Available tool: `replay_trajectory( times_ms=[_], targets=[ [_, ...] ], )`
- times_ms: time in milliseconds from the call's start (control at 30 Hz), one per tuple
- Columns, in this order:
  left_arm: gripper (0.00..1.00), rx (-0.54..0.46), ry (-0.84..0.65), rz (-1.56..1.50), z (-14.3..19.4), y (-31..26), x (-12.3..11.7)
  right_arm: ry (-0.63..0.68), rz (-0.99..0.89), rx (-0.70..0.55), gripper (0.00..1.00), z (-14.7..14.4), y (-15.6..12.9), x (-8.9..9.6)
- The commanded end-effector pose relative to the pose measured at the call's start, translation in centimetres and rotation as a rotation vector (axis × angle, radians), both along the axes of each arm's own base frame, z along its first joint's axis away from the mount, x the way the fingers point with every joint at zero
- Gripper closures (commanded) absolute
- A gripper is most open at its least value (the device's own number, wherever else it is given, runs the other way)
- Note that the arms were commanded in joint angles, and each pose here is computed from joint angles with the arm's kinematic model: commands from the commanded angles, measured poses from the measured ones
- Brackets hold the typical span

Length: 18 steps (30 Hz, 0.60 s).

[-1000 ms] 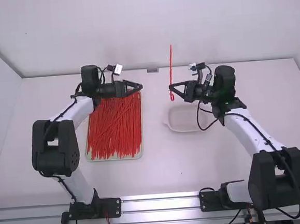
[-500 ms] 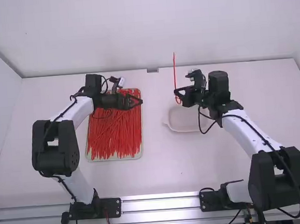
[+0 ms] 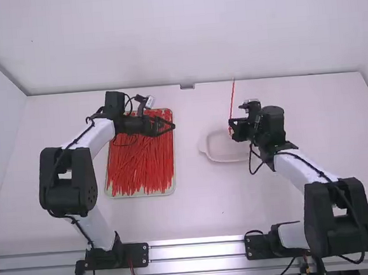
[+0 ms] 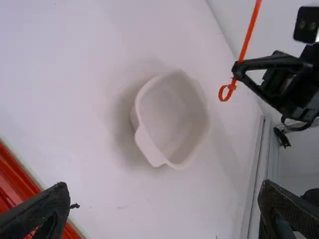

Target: Fasten the cable tie

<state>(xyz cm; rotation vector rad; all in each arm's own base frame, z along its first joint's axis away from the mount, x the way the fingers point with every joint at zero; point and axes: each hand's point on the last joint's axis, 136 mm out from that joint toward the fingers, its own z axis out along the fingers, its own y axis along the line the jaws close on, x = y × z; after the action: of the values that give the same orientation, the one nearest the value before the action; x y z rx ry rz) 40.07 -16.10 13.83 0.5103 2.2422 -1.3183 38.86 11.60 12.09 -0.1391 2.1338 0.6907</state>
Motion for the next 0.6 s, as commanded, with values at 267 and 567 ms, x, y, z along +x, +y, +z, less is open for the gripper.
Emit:
replay_trajectory(
  times_ms=[267, 567],
  targets=[
    [0.01, -0.008, -0.021, -0.023, 0.8, -0.4, -0.1, 0.034, -0.111, -0.053, 1.00, -2.9, -1.4, -1.2],
    [0.01, -0.015, -0.020, -0.028, 0.9, -0.5, -0.2, 0.046, -0.140, -0.084, 1.00, -5.2, -1.0, -0.3]
  ],
)
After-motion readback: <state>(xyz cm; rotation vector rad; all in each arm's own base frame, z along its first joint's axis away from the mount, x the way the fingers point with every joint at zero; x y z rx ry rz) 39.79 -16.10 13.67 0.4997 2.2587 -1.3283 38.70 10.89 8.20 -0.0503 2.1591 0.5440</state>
